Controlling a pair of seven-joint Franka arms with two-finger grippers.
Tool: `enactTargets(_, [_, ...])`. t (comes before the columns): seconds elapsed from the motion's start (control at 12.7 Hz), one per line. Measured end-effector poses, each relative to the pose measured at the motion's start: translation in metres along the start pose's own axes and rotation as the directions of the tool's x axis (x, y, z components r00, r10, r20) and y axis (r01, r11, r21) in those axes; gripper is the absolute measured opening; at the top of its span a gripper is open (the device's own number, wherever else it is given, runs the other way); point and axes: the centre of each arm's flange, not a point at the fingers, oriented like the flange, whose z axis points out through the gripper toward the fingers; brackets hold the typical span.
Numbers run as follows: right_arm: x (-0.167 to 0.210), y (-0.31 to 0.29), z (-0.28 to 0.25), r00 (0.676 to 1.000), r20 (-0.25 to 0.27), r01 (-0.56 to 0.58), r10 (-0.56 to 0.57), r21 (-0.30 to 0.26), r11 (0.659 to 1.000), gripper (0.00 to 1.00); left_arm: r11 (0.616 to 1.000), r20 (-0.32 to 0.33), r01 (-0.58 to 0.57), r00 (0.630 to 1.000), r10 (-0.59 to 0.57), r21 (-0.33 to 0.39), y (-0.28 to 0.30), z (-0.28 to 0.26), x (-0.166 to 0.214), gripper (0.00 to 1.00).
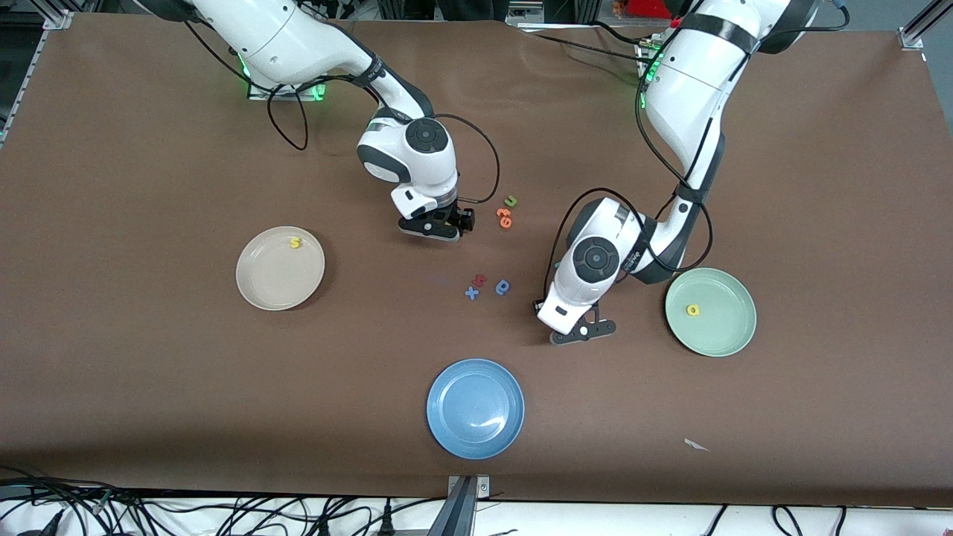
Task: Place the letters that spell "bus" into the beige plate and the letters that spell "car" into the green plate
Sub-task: 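Carry the teal c to the green plate and open the left gripper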
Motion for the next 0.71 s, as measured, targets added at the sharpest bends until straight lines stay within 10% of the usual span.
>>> enactTargets(0.71, [0.001,-0.005,-0.005,1.000,-0.007,0.001,-0.001,0.015,1.000,0.33,0.948,0.231,-0.314,0.927,0.294,0.052,-0.147,-0.073,0.085,0.28])
